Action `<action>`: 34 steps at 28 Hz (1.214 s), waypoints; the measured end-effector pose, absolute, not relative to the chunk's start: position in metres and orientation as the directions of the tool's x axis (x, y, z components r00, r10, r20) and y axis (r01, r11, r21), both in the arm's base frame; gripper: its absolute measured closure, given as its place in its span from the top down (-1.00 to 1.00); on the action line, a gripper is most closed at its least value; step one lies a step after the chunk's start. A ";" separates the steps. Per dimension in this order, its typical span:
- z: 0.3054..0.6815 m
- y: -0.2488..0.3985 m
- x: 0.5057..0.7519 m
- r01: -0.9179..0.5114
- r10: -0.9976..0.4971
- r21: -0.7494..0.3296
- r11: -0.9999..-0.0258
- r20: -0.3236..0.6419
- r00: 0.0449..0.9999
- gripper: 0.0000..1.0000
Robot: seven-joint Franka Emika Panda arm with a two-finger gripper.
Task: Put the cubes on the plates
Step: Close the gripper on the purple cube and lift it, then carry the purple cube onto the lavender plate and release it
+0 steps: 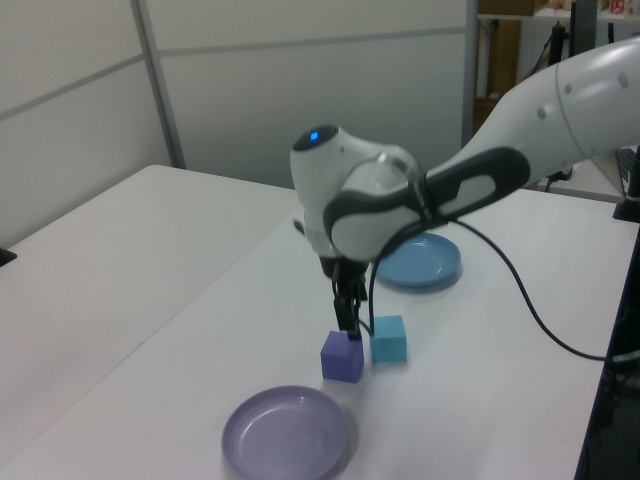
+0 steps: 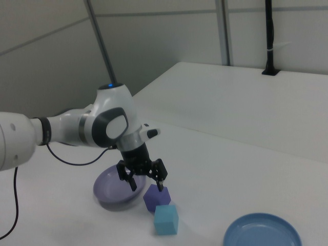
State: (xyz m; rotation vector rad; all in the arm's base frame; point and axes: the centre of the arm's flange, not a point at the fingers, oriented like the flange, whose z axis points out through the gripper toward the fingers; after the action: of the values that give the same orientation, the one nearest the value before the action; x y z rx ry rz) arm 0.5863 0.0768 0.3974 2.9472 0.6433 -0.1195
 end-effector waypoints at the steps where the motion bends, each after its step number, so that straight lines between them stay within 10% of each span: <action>1: 0.390 0.079 0.587 0.423 0.414 0.101 -0.900 -0.102 0.905 1.00; 18: 0.341 0.079 0.607 0.342 0.340 0.094 -0.935 -0.035 0.940 0.99; 27: 0.349 0.079 0.611 0.304 0.304 0.093 -0.948 -0.014 0.952 0.25; 34: 0.387 0.086 0.618 0.239 0.245 0.098 -0.966 0.059 0.968 0.16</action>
State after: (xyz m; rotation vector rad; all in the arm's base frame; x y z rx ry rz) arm 0.6182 0.0860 0.3869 3.0265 0.3733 0.1086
